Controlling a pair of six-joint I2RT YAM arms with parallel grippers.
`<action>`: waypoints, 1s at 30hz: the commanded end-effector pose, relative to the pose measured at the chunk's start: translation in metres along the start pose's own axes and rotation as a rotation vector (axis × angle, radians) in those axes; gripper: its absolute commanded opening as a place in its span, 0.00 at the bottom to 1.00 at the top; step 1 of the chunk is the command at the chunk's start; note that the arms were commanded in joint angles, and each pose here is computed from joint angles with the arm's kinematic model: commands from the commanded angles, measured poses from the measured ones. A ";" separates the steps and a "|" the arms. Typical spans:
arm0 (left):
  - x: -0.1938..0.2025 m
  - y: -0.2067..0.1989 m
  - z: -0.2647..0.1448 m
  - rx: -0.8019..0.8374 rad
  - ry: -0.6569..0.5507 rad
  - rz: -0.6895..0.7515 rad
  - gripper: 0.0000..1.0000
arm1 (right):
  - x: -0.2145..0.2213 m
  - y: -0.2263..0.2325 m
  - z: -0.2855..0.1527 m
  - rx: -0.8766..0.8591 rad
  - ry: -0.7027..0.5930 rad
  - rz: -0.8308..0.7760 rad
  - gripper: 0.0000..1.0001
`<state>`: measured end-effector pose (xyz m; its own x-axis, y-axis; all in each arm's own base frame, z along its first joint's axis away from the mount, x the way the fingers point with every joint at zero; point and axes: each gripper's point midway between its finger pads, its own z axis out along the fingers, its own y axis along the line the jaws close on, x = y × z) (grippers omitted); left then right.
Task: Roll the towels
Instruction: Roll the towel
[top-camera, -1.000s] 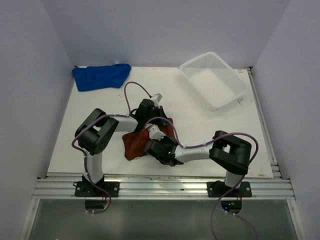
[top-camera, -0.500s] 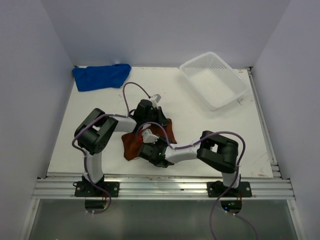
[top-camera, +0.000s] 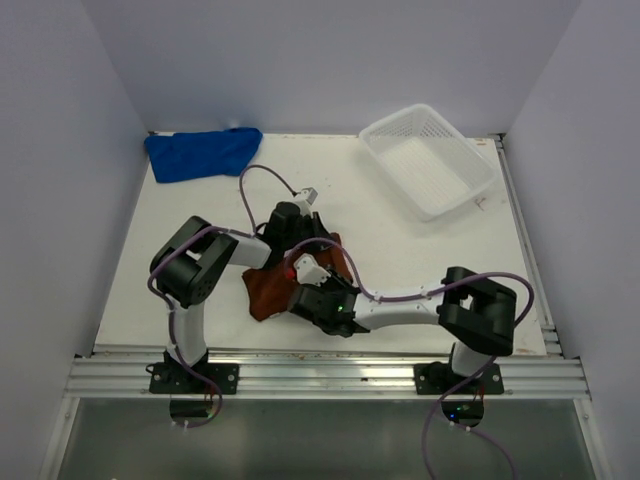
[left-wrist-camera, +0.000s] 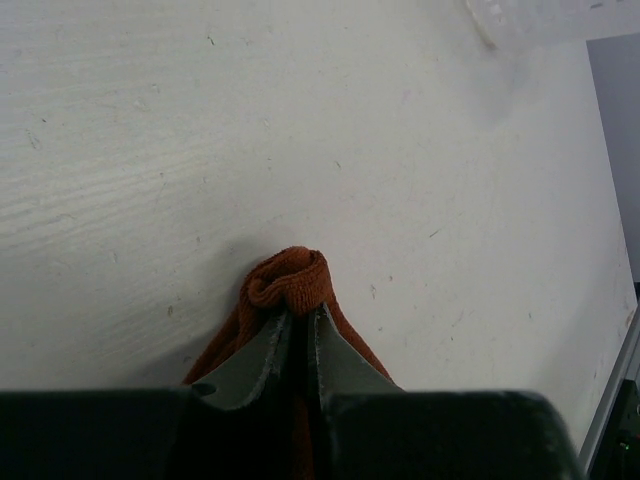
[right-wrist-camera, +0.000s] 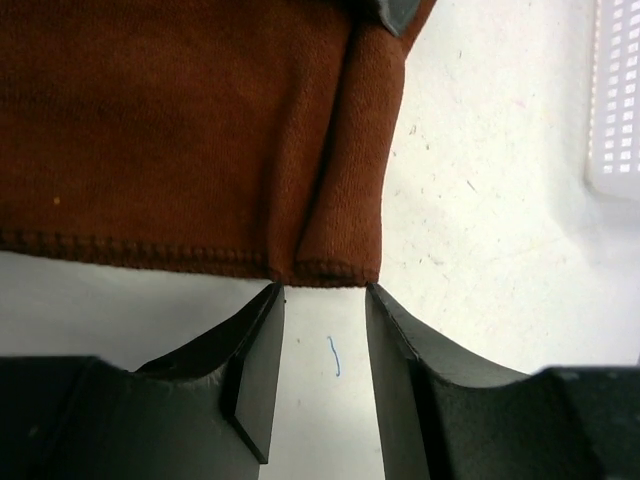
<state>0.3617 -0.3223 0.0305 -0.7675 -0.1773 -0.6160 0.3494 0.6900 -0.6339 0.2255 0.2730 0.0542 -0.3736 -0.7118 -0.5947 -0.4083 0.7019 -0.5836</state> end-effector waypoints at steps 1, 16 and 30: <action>-0.013 0.009 0.000 -0.010 -0.079 0.047 0.00 | -0.005 -0.005 -0.013 -0.054 -0.026 0.143 0.42; -0.007 0.015 -0.006 -0.029 -0.090 0.032 0.00 | -0.022 -0.049 -0.022 -0.408 -0.099 0.808 0.53; -0.004 0.015 -0.012 -0.028 -0.097 0.026 0.00 | -0.015 -0.037 0.027 -0.562 0.058 1.176 0.55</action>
<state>0.3604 -0.3135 0.0267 -0.7216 -0.2109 -0.6594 0.3660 0.6922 -0.6220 0.2699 0.2439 0.0709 -0.7476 0.2573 -0.6123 -0.1078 0.8627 0.4941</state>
